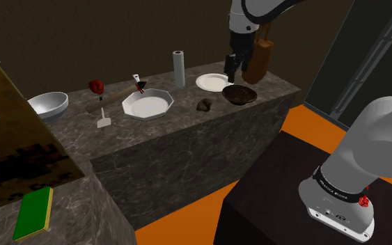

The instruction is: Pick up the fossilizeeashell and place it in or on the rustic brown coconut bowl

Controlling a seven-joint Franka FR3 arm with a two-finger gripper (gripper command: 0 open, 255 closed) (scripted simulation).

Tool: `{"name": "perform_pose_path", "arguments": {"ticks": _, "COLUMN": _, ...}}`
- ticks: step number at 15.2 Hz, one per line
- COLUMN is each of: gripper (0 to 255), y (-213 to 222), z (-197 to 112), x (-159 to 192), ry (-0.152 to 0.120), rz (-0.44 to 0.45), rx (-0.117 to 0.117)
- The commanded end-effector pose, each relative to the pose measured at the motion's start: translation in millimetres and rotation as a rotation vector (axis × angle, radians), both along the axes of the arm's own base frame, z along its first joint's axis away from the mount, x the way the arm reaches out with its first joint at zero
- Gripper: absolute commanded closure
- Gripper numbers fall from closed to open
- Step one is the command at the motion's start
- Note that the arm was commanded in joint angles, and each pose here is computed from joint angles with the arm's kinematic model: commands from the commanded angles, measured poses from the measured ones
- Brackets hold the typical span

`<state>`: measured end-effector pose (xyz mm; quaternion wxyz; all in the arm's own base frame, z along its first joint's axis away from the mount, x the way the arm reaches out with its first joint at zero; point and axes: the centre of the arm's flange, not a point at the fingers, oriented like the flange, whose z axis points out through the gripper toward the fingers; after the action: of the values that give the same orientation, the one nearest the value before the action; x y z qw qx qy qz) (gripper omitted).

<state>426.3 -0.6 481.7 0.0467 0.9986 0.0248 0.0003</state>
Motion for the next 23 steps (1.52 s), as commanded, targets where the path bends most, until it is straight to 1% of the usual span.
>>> {"name": "perform_pose_path", "arguments": {"ticks": 1, "gripper": 0, "y": 5, "z": -18, "x": 22, "ry": 0.0, "rz": -0.012, "rx": -0.002}}
{"name": "perform_pose_path", "arguments": {"ticks": 15, "gripper": 0, "y": 23, "z": -140, "x": 160, "ry": 0.012, "rz": -0.092, "rx": -0.02}}
{"name": "perform_pose_path", "arguments": {"ticks": 23, "gripper": 0, "y": 18, "z": -179, "x": 159, "ry": 0.012, "rz": -0.092, "rx": -0.02}}
